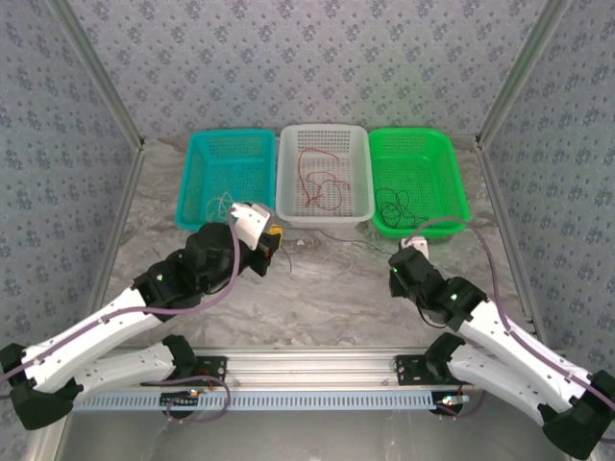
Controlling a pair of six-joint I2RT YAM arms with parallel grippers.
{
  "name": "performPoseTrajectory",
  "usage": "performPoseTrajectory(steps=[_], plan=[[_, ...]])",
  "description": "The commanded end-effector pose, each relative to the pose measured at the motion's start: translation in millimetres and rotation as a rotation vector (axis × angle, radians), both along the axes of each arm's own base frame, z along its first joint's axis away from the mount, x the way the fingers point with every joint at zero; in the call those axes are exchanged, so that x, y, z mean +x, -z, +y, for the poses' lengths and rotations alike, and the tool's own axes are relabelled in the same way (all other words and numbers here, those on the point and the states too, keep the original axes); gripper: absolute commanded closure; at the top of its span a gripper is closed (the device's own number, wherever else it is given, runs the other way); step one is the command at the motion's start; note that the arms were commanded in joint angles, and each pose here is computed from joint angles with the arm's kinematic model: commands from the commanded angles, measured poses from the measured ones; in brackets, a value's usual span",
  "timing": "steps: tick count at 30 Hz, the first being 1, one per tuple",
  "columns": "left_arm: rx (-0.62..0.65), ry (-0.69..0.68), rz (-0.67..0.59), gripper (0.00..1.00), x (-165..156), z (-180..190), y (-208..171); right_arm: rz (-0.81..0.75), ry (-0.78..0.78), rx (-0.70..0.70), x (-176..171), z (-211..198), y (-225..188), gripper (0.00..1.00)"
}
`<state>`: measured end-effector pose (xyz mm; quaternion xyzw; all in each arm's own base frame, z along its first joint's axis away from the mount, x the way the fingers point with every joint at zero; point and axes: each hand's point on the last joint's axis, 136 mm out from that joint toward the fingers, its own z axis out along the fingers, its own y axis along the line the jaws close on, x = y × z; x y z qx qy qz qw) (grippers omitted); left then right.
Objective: Untangle the cables
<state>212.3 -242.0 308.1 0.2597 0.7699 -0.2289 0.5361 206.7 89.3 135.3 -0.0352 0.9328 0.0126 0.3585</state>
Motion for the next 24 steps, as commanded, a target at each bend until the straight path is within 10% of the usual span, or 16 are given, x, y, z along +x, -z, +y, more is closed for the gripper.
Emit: performPoseTrajectory(steps=[1,24], plan=[[-0.002,-0.067,-0.04,1.0,6,17,-13,-0.006,-0.015,-0.018,1,-1,-10,0.88],[-0.249,-0.07,-0.239,1.0,-26,73,-129,0.056,0.09,0.039,3,-14,23,0.89]])
